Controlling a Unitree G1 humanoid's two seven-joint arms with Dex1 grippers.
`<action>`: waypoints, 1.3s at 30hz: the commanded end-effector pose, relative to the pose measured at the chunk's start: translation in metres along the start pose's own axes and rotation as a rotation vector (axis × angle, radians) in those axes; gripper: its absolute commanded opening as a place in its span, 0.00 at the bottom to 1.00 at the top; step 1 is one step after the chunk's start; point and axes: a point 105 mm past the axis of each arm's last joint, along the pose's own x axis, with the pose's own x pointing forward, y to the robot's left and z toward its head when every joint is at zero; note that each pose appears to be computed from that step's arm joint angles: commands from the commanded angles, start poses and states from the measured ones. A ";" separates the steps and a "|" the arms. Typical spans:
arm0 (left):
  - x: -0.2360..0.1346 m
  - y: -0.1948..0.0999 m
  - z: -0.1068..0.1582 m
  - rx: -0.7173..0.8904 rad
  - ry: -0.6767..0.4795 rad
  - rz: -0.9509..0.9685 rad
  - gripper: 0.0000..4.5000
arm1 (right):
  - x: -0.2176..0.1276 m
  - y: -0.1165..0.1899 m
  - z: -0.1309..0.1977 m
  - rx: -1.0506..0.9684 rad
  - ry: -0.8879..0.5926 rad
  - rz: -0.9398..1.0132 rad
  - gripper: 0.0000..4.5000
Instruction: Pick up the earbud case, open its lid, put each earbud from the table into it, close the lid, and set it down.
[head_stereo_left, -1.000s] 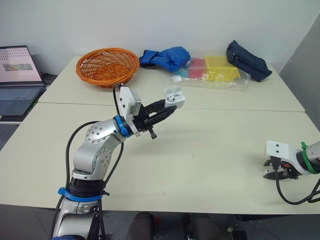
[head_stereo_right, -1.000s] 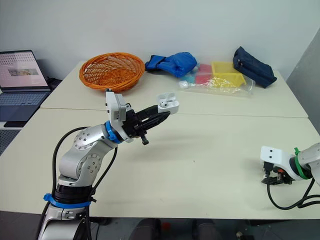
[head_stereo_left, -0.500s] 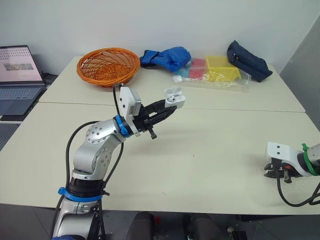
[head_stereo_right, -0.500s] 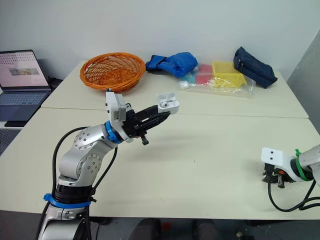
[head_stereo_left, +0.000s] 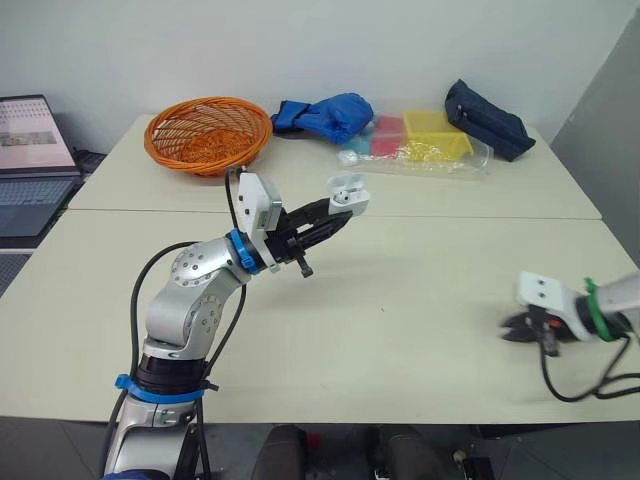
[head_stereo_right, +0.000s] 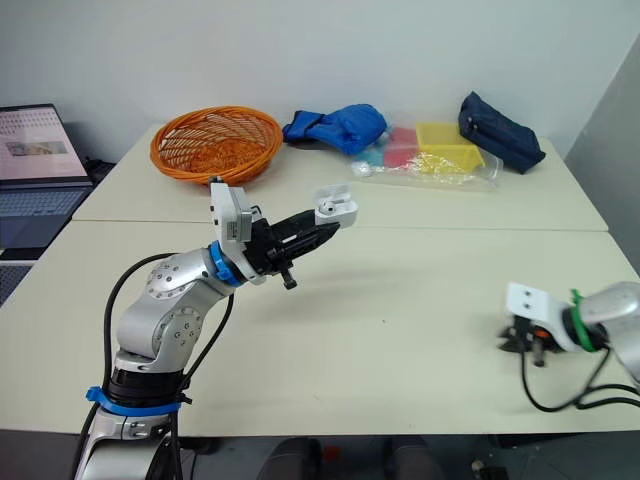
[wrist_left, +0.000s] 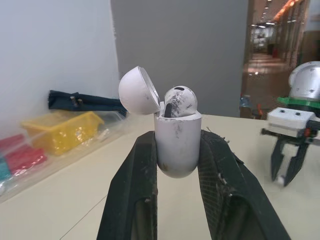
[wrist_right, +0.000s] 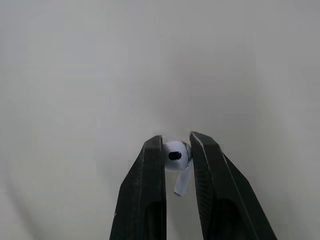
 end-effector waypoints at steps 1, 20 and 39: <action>0.001 0.000 0.012 0.048 -0.040 0.000 0.17 | -0.029 -0.029 0.068 -0.025 -0.305 -0.226 0.08; 0.023 0.003 0.017 0.001 -0.091 -0.082 0.17 | -0.056 -0.001 0.223 0.118 -1.084 -0.412 0.08; 0.022 0.000 0.020 0.003 -0.103 -0.078 0.17 | -0.032 -0.001 0.226 0.165 -1.082 -0.373 0.08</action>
